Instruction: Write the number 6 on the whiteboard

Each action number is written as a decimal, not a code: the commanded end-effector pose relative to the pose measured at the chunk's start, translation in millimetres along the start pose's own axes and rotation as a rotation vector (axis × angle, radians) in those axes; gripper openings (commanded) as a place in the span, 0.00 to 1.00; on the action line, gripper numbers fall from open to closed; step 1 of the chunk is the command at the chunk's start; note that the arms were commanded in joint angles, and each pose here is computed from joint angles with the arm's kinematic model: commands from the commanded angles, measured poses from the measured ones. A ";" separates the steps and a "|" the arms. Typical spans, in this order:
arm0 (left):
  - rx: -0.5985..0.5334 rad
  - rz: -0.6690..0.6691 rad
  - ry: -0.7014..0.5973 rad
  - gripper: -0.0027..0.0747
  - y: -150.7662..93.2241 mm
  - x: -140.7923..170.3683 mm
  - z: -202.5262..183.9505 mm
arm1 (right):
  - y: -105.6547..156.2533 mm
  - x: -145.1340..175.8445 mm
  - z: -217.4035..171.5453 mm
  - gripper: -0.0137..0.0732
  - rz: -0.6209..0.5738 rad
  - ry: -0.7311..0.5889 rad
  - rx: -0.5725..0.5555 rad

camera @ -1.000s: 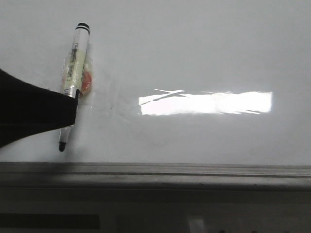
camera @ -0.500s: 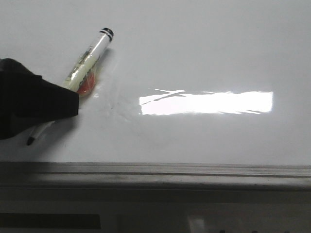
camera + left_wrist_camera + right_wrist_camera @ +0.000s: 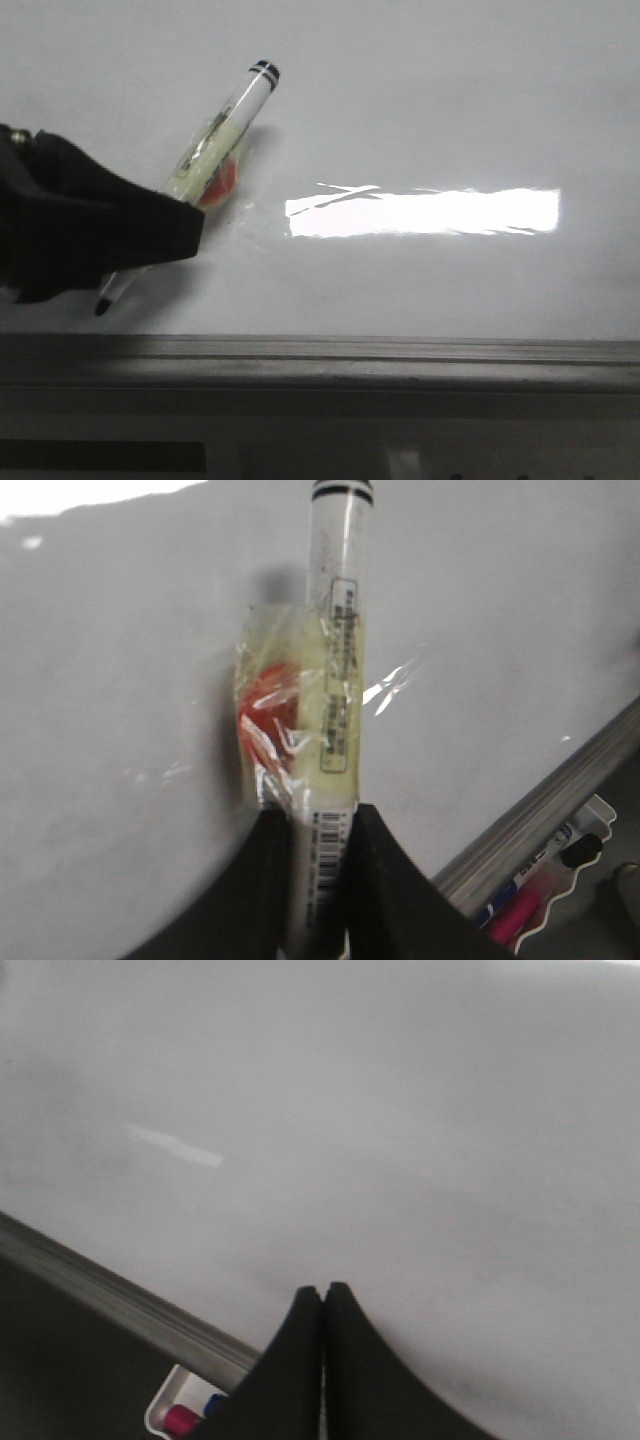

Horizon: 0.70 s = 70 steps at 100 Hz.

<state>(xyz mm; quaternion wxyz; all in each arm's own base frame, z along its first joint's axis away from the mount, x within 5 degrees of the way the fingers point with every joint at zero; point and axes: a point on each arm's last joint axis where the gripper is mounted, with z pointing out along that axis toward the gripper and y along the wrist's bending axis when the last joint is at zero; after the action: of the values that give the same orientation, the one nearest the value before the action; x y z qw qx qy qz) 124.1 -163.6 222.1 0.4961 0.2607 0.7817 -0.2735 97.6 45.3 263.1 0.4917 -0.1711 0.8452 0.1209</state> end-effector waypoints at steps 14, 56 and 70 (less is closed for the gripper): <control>0.115 0.239 -0.166 0.01 -19.5 -29.7 -1.5 | 30.2 -55.4 7.6 0.30 -0.129 -0.120 -0.181; 0.237 0.473 -0.231 0.01 -37.9 -29.7 -5.6 | 79.6 -97.3 22.4 0.61 -0.152 -0.123 -0.391; 0.240 0.481 -0.235 0.01 -38.1 -29.3 -5.8 | 83.7 -97.4 31.4 0.52 -0.109 -0.104 -0.401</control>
<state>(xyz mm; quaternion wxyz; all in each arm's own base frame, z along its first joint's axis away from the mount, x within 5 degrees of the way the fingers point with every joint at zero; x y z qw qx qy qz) 105.0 -185.8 237.4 0.5542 0.4853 0.6319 -0.2409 127.8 144.6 318.6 0.4567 -0.3222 0.7919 0.2459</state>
